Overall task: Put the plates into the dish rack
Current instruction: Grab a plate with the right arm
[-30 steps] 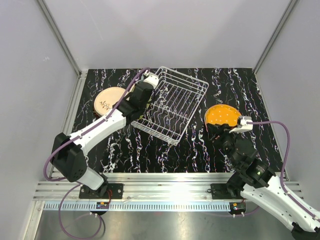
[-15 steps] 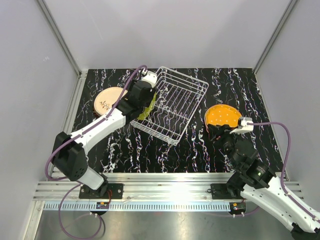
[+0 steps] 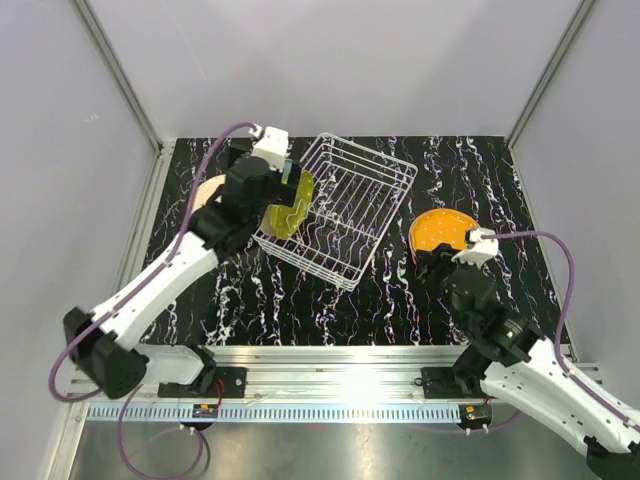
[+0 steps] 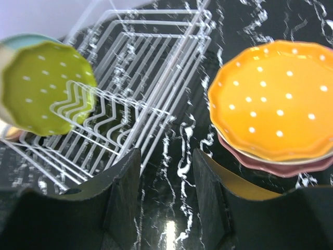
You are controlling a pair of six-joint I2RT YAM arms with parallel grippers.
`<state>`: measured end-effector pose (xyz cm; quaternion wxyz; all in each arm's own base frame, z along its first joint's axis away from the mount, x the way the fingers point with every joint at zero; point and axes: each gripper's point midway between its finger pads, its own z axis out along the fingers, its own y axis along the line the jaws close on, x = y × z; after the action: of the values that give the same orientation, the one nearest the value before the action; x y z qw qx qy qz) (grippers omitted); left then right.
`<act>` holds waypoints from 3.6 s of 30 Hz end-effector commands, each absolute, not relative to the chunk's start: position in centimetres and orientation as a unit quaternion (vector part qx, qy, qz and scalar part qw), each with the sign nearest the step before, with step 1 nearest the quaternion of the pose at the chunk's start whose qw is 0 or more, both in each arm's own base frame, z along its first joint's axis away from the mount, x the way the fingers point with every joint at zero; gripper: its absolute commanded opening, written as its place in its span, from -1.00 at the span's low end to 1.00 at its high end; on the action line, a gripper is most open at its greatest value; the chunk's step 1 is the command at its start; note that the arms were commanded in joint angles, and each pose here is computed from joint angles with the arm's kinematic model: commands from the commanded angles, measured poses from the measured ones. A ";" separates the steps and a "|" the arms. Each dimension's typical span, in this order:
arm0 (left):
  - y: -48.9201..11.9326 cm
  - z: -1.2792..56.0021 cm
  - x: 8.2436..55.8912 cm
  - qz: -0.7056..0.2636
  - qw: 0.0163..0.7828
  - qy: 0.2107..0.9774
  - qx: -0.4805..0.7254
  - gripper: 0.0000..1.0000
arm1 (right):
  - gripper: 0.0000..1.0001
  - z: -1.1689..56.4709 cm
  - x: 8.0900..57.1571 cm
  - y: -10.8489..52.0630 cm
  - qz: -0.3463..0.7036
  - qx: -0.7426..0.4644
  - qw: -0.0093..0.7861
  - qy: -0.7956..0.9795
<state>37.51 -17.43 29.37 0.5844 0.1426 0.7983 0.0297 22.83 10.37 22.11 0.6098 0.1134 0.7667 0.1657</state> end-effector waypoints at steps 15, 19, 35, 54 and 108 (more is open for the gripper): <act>-7.6 31.7 35.4 0.037 0.634 0.772 -0.038 0.98 | 0.04 21.5 24.2 11.8 0.141 0.121 0.573 0.798; -6.0 29.9 37.5 0.012 0.594 0.800 -0.083 0.98 | 0.03 20.4 24.4 9.6 0.057 0.131 0.553 0.821; -4.6 30.5 37.2 -0.008 0.597 0.795 -0.105 0.98 | 0.01 12.8 33.2 11.5 0.024 0.068 0.433 0.899; -4.9 31.3 36.8 -0.030 0.602 0.791 -0.102 0.98 | -0.24 9.6 35.8 9.1 -0.060 0.063 0.428 0.900; -4.7 31.0 37.1 -0.048 0.595 0.796 -0.106 0.98 | -0.65 7.9 37.1 9.1 -0.039 0.057 0.389 0.919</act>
<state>36.75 -4.59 27.92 0.5636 -0.1003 0.8194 -0.0292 35.73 9.36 6.33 0.3688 0.0491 0.9279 -0.0258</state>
